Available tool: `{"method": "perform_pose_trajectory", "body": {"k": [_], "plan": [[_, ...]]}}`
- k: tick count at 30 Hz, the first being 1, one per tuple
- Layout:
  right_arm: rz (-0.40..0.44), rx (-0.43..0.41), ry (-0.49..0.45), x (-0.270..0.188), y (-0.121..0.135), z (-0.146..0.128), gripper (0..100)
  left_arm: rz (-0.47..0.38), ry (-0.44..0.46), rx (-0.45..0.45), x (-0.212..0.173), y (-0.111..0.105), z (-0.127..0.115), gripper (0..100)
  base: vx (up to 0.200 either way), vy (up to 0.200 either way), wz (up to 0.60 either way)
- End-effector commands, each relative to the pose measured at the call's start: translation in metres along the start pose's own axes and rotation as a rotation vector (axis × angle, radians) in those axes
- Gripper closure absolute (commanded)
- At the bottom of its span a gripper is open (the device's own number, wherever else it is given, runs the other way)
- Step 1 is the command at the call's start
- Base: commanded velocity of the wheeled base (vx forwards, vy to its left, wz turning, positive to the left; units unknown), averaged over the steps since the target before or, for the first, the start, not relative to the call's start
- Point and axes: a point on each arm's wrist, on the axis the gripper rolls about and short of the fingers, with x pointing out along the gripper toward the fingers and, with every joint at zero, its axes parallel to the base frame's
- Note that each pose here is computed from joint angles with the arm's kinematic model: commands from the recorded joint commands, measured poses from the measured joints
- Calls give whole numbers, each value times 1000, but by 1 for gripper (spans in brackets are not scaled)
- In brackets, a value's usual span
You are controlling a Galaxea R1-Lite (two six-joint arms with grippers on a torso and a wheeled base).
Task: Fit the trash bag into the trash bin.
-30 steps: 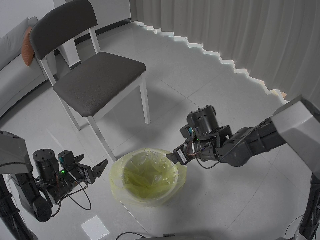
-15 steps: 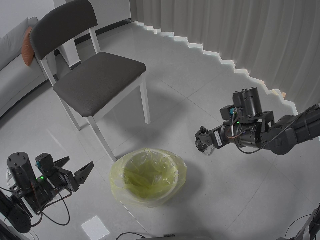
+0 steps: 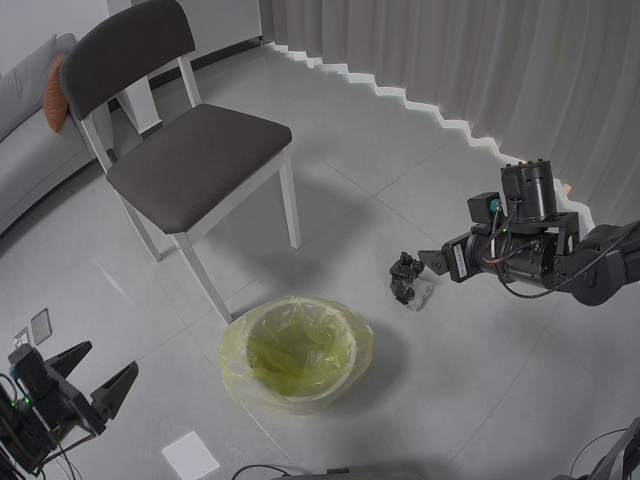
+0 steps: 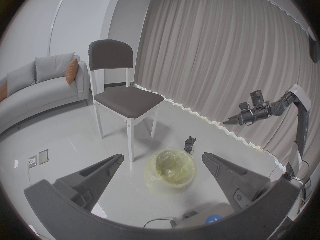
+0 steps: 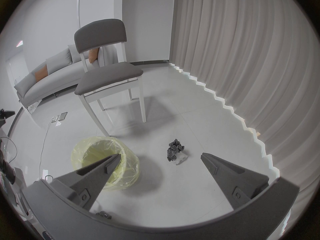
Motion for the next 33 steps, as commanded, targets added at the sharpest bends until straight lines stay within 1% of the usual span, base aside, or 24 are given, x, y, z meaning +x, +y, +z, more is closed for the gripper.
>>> {"method": "perform_pose_trajectory", "body": {"k": [1, 2, 4, 9, 11, 12, 15, 16, 17, 19, 21, 22, 25, 28, 33], "plan": [[-8, 13, -38, -9, -3, 4, 0, 128, -171, 50, -84, -1, -60, 0, 0, 0, 0], [-8, 12, -36, -9, -3, 3, 0, 101, -194, 61, -89, -3, -67, 0, 0, 0, 0], [-9, 15, -36, -10, -4, 3, 0, 77, -239, 67, -94, -7, -67, 0, 0, 0, 0], [-9, 15, -33, -9, -4, 1, 0, 122, -256, 88, -93, -5, -68, 0, 0, 0, 0], [-10, 15, -31, -9, -4, 1, 0, 141, -273, 79, -93, -5, -67, 0, 0, 0, 0], [-11, 16, -33, -9, -5, 2, 0, 167, -292, 81, -93, -5, -66, 0, 0, 0, 0], [-14, 19, -36, -8, -6, 3, 0, 331, -309, 72, -94, -1, -65, 0, 0, 0, 0], [-17, 20, -37, -7, -7, 3, 0, 371, -311, 78, -95, 0, -65, 0, 0, 0, 0], [-21, 24, -41, -5, -9, 3, 0, 391, -311, 76, -95, 0, -65, 0, 0, 0, 0], [-24, 26, -43, -5, -11, 3, 0, 392, -312, 73, -95, 0, -65, 0, 0, 0, 0], [-34, 35, -55, -3, -16, 4, 0, 330, -312, 40, -94, -1, -65, 0, 0, 0, 0], [-40, 37, -52, -2, -18, 4, 0, 289, -305, 46, -94, -2, -66, 0, 0, 0, 0], [-50, 42, -35, 5, -21, 0, 0, 215, -290, 60, -93, -3, -66, 0, 200, 0, 0], [-63, 48, -25, 10, -26, -4, 0, 192, -267, 83, -93, -4, -68, 0, 200, 0, 0], [-61, 73, -3, 18, -33, -10, 0, 196, -261, 97, -93, -4, -68, 0, 200, 0, 0]]}}
